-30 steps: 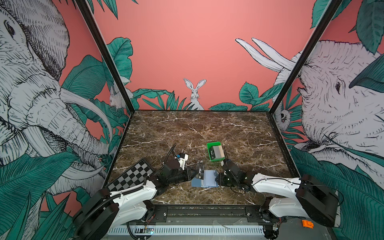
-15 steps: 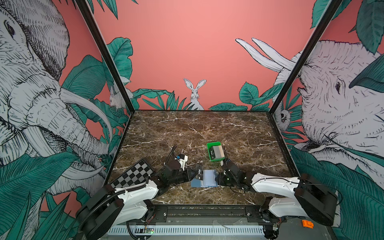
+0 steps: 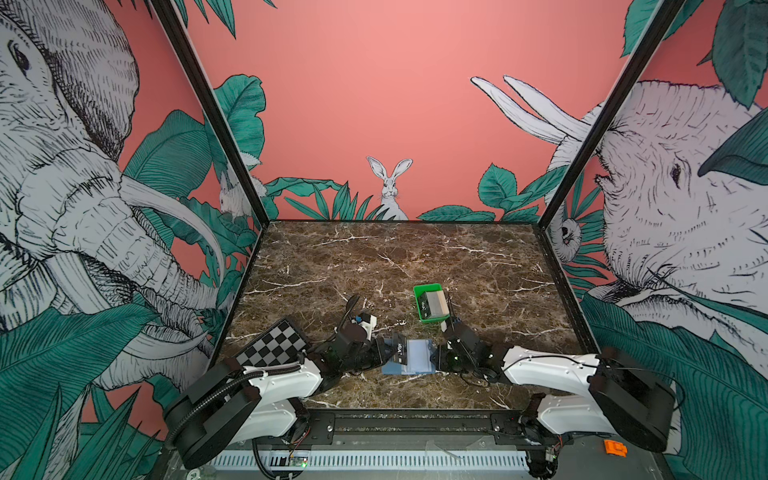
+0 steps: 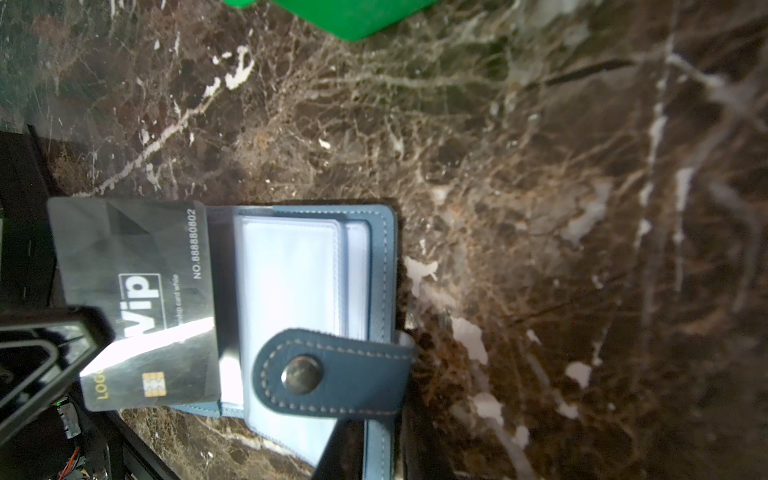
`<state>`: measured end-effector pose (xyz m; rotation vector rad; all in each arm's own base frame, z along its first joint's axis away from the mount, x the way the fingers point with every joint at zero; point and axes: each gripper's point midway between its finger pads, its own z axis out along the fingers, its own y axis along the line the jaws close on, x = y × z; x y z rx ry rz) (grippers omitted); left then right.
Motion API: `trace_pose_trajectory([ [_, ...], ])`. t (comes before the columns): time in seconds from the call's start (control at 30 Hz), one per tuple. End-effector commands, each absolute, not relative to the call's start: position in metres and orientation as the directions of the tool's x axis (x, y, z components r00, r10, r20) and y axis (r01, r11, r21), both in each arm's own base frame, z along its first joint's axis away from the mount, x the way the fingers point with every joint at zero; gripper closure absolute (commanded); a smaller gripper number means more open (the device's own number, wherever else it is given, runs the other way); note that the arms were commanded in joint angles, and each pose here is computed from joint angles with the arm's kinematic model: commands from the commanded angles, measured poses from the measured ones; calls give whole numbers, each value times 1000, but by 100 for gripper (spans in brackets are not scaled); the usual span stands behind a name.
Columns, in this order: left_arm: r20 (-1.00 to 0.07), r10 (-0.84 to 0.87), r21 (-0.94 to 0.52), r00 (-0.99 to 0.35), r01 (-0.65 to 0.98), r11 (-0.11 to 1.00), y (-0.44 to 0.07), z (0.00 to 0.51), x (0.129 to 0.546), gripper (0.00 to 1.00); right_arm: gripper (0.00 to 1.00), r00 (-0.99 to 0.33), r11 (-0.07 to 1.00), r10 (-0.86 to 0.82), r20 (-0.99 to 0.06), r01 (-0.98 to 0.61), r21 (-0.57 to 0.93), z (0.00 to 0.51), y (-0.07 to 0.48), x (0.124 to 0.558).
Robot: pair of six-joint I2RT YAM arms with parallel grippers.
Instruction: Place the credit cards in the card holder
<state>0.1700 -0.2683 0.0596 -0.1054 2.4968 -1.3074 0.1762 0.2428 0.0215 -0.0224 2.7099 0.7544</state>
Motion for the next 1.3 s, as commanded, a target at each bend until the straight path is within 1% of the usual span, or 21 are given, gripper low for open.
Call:
trace_pose_trajectory([
  [0.0, -236, -240, -813, -942, 56, 580, -267, 56, 169, 100, 82, -953, 884, 56, -298, -92, 459, 7, 232, 169],
  [0.57, -233, -250, -794, -940, 35, 607, -268, 42, 164, 100, 82, -954, 883, 63, -292, -83, 463, 4, 230, 167],
  [1.27, -208, -265, -821, -941, 21, 571, -279, 40, 164, 100, 82, -958, 885, 64, -281, -75, 460, -2, 227, 164],
])
